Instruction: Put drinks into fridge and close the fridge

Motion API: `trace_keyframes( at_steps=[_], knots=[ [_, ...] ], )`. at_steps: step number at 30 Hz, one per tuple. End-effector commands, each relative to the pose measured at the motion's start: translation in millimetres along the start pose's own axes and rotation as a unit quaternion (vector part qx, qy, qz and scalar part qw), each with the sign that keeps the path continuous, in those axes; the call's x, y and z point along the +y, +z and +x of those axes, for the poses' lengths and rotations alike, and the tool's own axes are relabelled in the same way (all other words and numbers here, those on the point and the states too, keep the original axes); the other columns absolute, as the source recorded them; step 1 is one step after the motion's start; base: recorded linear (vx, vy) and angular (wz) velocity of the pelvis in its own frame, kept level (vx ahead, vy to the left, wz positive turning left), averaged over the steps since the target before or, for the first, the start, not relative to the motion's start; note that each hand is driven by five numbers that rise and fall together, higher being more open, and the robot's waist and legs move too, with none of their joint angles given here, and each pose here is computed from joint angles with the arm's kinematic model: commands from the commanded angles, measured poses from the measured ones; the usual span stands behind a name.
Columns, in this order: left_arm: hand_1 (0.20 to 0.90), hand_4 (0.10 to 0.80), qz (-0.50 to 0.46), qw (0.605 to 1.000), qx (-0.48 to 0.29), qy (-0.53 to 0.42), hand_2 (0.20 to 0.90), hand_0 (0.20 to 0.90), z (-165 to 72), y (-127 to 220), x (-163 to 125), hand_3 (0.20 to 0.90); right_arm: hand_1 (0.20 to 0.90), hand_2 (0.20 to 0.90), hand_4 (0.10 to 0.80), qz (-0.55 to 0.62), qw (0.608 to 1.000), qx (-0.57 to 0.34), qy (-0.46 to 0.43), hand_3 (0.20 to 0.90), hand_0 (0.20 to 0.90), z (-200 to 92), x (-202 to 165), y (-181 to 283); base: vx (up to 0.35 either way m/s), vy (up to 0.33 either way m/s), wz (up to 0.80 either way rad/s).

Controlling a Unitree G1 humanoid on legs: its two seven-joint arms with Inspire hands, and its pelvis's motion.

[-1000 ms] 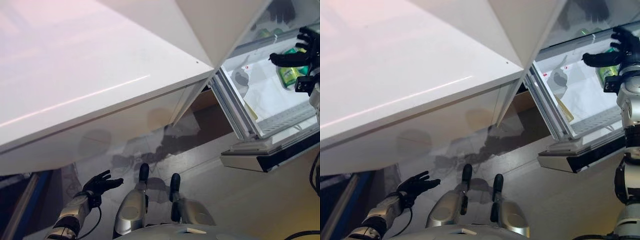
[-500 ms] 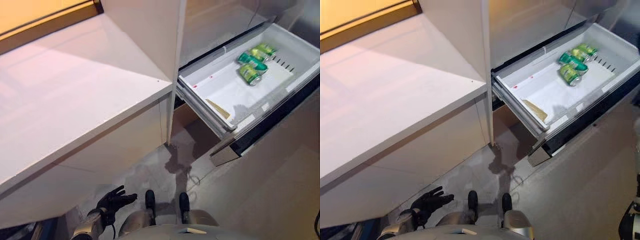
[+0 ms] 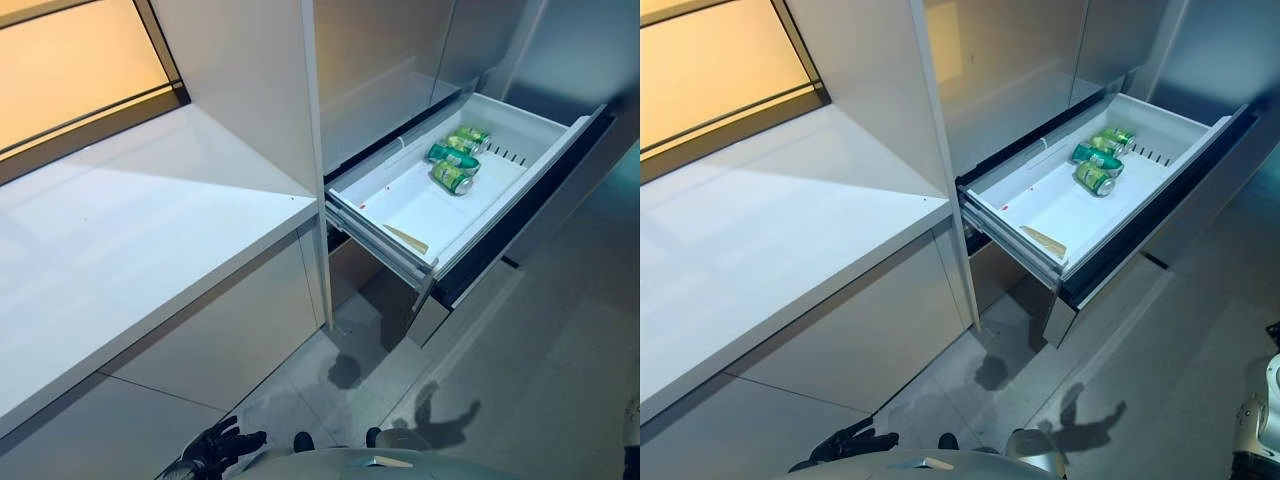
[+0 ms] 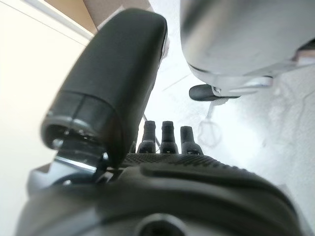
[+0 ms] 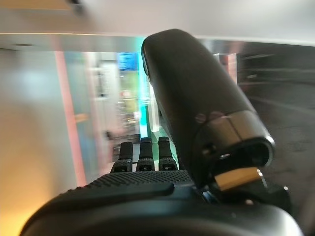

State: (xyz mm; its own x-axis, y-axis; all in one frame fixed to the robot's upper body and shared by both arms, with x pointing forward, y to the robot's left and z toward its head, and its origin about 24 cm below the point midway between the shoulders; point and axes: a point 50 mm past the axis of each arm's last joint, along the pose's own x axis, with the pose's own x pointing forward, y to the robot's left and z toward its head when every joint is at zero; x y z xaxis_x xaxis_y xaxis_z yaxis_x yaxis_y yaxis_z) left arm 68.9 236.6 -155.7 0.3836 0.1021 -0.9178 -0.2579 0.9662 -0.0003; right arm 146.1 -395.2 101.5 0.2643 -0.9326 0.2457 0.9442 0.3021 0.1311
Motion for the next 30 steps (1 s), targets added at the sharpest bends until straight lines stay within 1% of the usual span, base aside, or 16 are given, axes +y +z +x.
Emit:
trace_keyframes(
  at_steps=[1, 5, 7, 8, 9, 14, 15, 16, 17, 18, 19, 21, 25, 27, 29, 30],
  knots=[
    [0.9, 0.8, 0.007, 0.999, -0.024, 0.026, 0.9, 0.9, -0.4, 16.3, 15.0, 0.9, 0.9, 0.9, 0.8, 0.038, 0.995, -0.039, 0.083, 0.9, 0.9, 5.1, 21.8, 20.7, 0.0, 0.0, 0.0],
    [0.9, 0.8, 0.004, 0.999, -0.028, 0.032, 0.9, 0.9, 1.7, 27.4, 14.7, 0.9, 0.9, 0.9, 0.8, 0.013, 0.989, 0.017, 0.148, 0.9, 0.9, -1.4, 37.1, -2.2, -0.03, 0.009, 0.03],
    [0.9, 0.8, 0.005, 0.999, -0.032, 0.04, 0.9, 0.9, 2.9, 37.8, 16.1, 0.9, 0.9, 0.9, 0.8, -0.009, 0.978, 0.041, 0.205, 0.9, 0.9, -4.7, 54.6, -10.2, -0.012, 0.003, 0.02],
    [0.9, 0.8, 0.005, 0.999, -0.033, 0.041, 0.9, 0.9, 3.0, 38.5, 16.3, 0.9, 0.9, 0.9, 0.8, -0.01, 0.977, 0.041, 0.21, 0.9, 0.9, -4.8, 56.3, -10.1, 0.0, 0.0, 0.0],
    [0.9, 0.8, 0.009, 0.998, -0.037, 0.048, 0.9, 0.9, 4.0, 46.3, 15.8, 0.9, 0.9, 0.9, 0.8, -0.027, 0.967, 0.05, 0.249, 0.9, 0.9, -6.7, 69.1, -12.5, 0.0, 0.0, 0.0],
    [0.9, 0.8, 0.021, 0.996, -0.059, 0.061, 0.9, 0.9, 6.1, 69.8, 13.6, 0.9, 0.9, 0.9, 0.8, -0.038, 0.945, 0.047, 0.323, 0.9, 0.9, -6.8, 104.0, -4.5, -0.052, -0.023, 0.04],
    [0.9, 0.8, 0.022, 0.996, -0.064, 0.062, 0.9, 0.9, 6.3, 76.0, 12.5, 0.9, 0.9, 0.9, 0.8, -0.04, 0.939, 0.043, 0.339, 0.9, 0.9, -8.0, 112.1, -1.6, -0.133, -0.035, 0.06],
    [0.9, 0.8, 0.027, 0.995, -0.074, 0.063, 0.9, 0.9, 6.6, 87.5, 10.0, 0.9, 0.9, 0.9, 0.8, -0.039, 0.928, 0.03, 0.37, 0.9, 0.9, -11.3, 129.8, 7.3, -0.158, -0.044, 0.07],
    [0.9, 0.8, 0.031, 0.994, -0.079, 0.064, 0.9, 0.9, 6.6, 94.3, 8.4, 0.9, 0.9, 0.9, 0.8, -0.043, 0.92, 0.022, 0.388, 0.9, 0.9, -14.9, 140.7, 11.7, -0.117, -0.035, 0.03],
    [0.9, 0.8, 0.031, 0.994, -0.08, 0.064, 0.9, 0.9, 6.5, 95.7, 8.2, 0.9, 0.9, 0.9, 0.8, -0.044, 0.919, 0.022, 0.391, 0.9, 0.9, -15.4, 143.0, 12.3, -0.104, -0.035, 0.06],
    [0.9, 0.8, 0.034, 0.993, -0.09, 0.062, 0.9, 0.9, 6.2, 106.3, 6.1, 0.9, 0.9, 0.9, 0.8, -0.045, 0.908, 0.007, 0.416, 0.9, 0.9, -20.9, 160.8, 20.6, -0.1, -0.031, 0.05],
    [0.9, 0.8, 0.038, 0.993, -0.098, 0.059, 0.9, 0.9, 6.0, 116.3, 3.2, 0.9, 0.9, 0.9, 0.8, -0.057, 0.893, -0.011, 0.447, 0.9, 0.9, -27.1, 180.3, 29.5, -0.106, -0.03, 0.01],
    [0.9, 0.8, 0.046, 0.992, -0.109, 0.049, 0.9, 0.9, 6.5, 127.3, -4.6, 0.9, 0.9, 0.9, 0.8, -0.07, 0.863, -0.06, 0.496, 0.9, 0.9, -39.2, 209.6, 47.5, -0.059, -0.011, -0.04],
    [0.9, 0.8, 0.045, 0.991, -0.117, 0.045, 0.9, 0.9, 7.0, 133.2, -11.3, 0.9, 0.9, 0.9, 0.8, -0.067, 0.841, -0.088, 0.53, 0.9, 0.9, -50.5, 227.3, 61.4, -0.063, 0.011, -0.13],
    [0.9, 0.8, 0.044, 0.991, -0.122, 0.043, 0.9, 0.9, 7.2, 136.8, -15.4, 0.9, 0.9, 0.9, 0.8, -0.06, 0.831, -0.104, 0.544, 0.9, 0.9, -57.9, 237.4, 70.3, -0.05, 0.024, -0.03],
    [0.9, 0.8, 0.042, 0.99, -0.128, 0.038, 0.9, 0.9, 7.3, 140.7, -20.1, 0.9, 0.9, 0.9, 0.8, -0.047, 0.815, -0.117, 0.565, 0.9, 0.9, -68.4, 248.4, 80.4, -0.038, 0.021, 0.01]
  ],
)
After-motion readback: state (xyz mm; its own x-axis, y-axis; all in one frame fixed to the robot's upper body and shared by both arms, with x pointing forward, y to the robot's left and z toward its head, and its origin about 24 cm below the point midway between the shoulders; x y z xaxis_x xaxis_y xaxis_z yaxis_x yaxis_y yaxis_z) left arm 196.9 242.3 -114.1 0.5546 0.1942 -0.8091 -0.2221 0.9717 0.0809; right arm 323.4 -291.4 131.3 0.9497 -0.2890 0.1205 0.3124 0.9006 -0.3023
